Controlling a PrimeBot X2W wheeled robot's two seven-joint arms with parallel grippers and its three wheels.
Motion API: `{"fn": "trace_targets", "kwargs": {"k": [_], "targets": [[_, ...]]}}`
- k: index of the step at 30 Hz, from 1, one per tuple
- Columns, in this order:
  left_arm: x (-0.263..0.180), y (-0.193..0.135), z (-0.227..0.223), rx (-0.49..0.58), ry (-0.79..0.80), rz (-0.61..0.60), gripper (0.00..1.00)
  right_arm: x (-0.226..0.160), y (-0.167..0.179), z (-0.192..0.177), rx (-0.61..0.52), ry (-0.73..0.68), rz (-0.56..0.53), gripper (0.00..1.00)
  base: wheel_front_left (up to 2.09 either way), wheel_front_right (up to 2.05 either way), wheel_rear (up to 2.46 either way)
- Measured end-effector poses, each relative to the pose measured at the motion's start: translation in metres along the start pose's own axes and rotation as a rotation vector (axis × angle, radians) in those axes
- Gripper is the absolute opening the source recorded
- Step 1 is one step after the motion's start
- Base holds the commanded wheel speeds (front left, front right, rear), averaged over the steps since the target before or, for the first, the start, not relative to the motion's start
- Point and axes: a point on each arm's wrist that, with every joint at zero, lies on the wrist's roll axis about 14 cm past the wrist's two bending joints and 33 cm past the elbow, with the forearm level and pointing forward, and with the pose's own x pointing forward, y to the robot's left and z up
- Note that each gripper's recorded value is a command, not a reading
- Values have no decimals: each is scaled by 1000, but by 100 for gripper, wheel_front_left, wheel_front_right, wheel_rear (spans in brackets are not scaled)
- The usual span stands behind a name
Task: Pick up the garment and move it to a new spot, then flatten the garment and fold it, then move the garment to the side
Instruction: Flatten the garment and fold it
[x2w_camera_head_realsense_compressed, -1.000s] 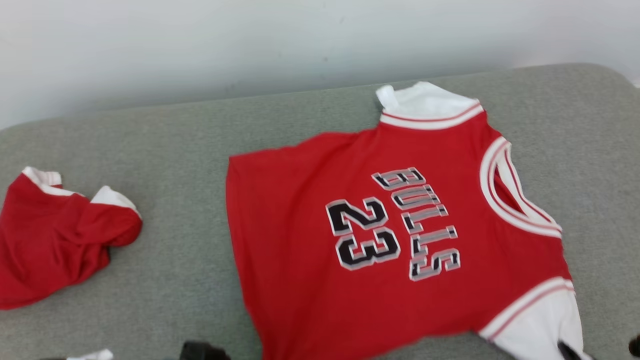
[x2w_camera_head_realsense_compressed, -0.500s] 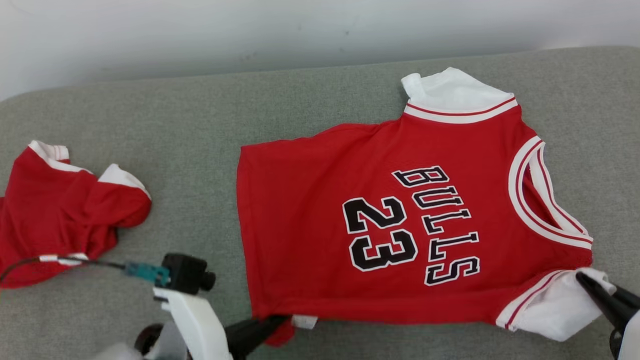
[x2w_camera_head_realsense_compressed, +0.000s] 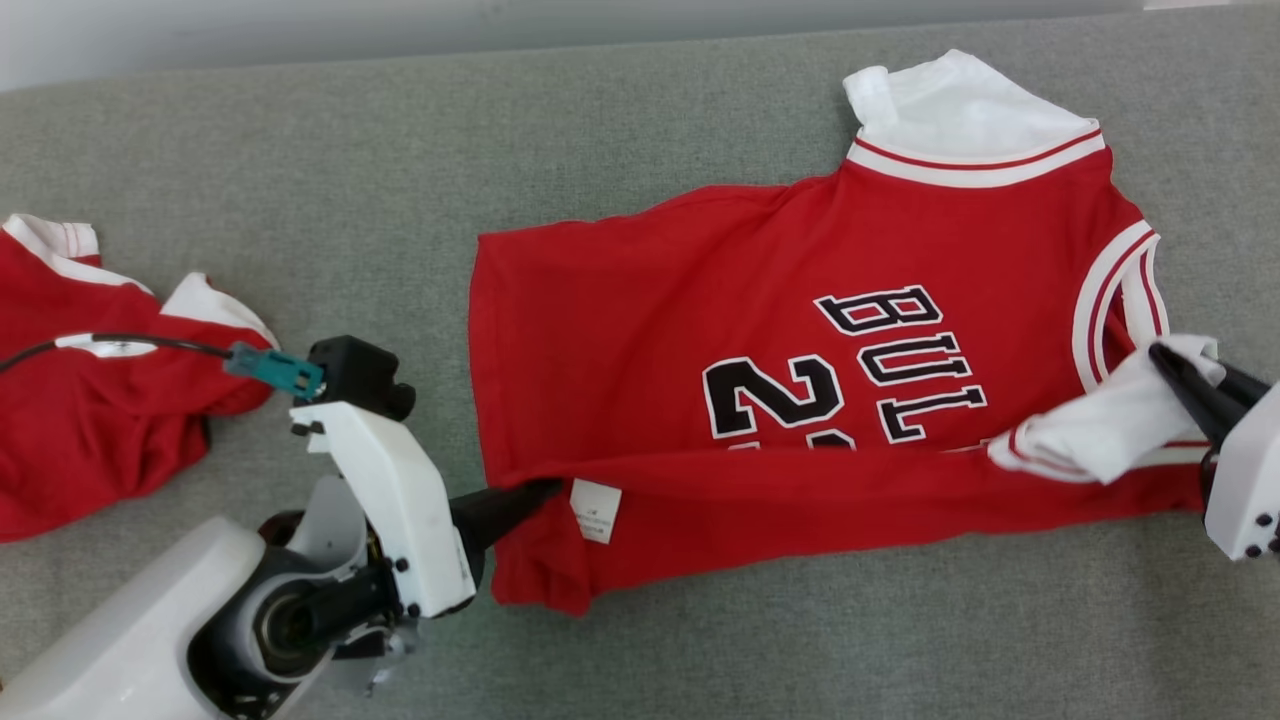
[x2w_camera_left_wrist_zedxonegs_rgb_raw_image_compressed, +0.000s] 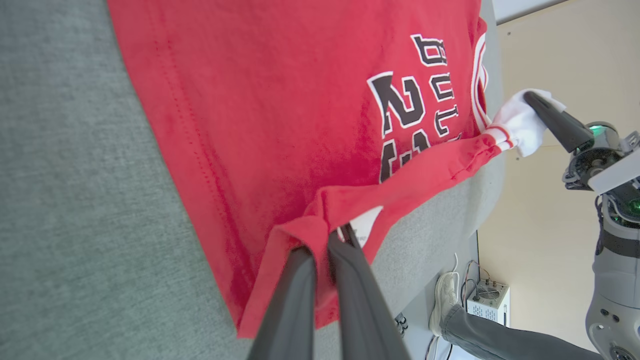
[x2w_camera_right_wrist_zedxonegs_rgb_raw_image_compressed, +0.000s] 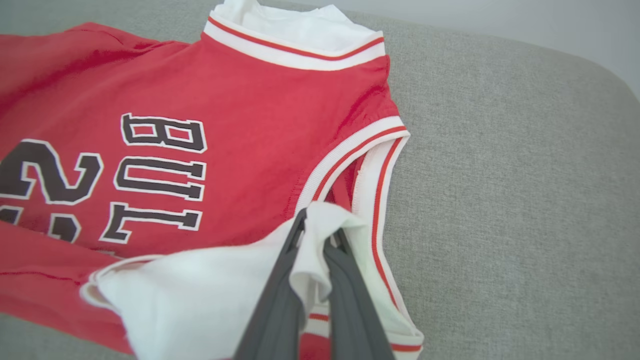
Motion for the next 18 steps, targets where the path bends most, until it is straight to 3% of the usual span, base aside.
{"fn": "trace_targets", "kwargs": {"k": [2,3,4,5,10,13,18], "targets": [[3,8,0,1,3,22,0,6,-4,5,-14,-17,-17,0,0,0,0],[4,10,0,1,1,30,42,9,-4,6,-22,-27,-21,29,0,0,0],[4,12,2,-2,-12,36,100,11,-4,9,-15,-47,-21,92,0,0,0],[3,13,4,-2,-23,40,100,12,-3,10,-4,-61,-19,100,0,0,0],[-6,12,8,27,-94,50,100,3,-2,17,-4,-140,-26,100,0,0,0],[-21,16,8,151,-149,95,100,-11,-5,9,-5,-157,-37,100,0,0,0],[-33,1,-1,223,-237,116,100,-39,-25,-11,-22,-146,-104,100,0,0,0]]}}
